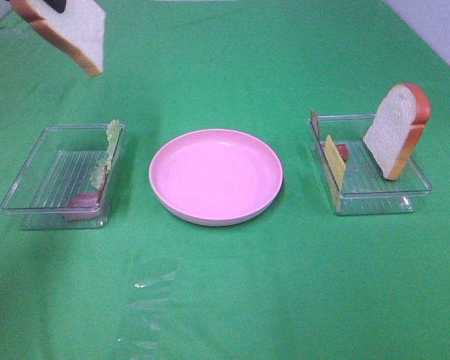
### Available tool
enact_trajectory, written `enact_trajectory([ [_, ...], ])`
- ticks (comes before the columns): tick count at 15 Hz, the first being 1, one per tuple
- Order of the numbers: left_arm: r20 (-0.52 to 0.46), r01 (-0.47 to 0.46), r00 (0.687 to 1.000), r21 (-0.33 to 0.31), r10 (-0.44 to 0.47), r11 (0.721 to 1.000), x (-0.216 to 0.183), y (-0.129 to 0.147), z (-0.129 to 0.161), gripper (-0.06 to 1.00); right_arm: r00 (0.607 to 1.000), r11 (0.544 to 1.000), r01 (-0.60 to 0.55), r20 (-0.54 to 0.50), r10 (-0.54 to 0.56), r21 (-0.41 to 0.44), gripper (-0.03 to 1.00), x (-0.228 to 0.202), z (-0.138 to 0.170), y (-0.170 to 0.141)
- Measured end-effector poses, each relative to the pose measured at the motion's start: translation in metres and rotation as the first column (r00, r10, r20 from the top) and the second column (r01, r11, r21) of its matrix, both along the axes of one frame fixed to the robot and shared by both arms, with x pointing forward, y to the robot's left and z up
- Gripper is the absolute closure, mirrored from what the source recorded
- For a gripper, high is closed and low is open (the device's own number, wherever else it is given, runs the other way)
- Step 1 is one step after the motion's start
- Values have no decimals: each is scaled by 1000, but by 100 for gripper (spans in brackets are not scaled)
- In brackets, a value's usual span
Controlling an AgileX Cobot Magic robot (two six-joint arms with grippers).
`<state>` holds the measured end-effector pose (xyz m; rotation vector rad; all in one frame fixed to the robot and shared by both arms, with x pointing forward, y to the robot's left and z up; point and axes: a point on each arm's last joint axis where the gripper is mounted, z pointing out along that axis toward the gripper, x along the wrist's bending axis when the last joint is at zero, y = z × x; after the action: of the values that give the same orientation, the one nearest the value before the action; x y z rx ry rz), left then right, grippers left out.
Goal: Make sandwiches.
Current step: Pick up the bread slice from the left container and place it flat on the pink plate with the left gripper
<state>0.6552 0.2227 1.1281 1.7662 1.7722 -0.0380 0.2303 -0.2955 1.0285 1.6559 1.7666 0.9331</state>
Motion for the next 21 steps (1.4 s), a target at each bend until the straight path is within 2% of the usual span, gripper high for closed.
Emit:
enact_trajectory([
  [2,-4,87,996,-112,-88,990,0,-24,-3,75,1000,1000,0,0,0,0,1,0,0,0],
  [3,-19,125,991,-138,-129,983,0,-40,-9,75,1000,1000,0,0,0,0,1,0,0,0],
  [6,-77,195,975,-152,-209,969,2,-75,-36,75,1000,1000,0,0,0,0,1,0,0,0],
  [7,-138,233,957,-151,-254,961,4,-100,-62,75,1000,1000,0,0,0,0,1,0,0,0],
  [10,-266,207,931,-172,-248,963,9,-124,-106,75,1000,1000,0,0,0,0,1,0,0,0],
  [13,-359,173,904,-192,-233,966,15,-133,-142,75,1000,1000,0,0,0,0,1,0,0,0],
  [14,-368,171,899,-204,-237,964,15,-134,-147,75,1000,1000,0,0,0,0,1,0,0,0],
  [16,-372,164,890,-279,-264,946,19,-141,-162,75,1000,1000,0,0,0,0,1,0,0,0],
  [18,-380,156,881,-327,-281,932,22,-146,-175,75,1000,1000,0,0,0,0,1,0,0,0],
  [21,-380,141,886,-323,-265,936,27,-148,-193,75,1000,1000,0,0,0,0,1,0,0,0],
])
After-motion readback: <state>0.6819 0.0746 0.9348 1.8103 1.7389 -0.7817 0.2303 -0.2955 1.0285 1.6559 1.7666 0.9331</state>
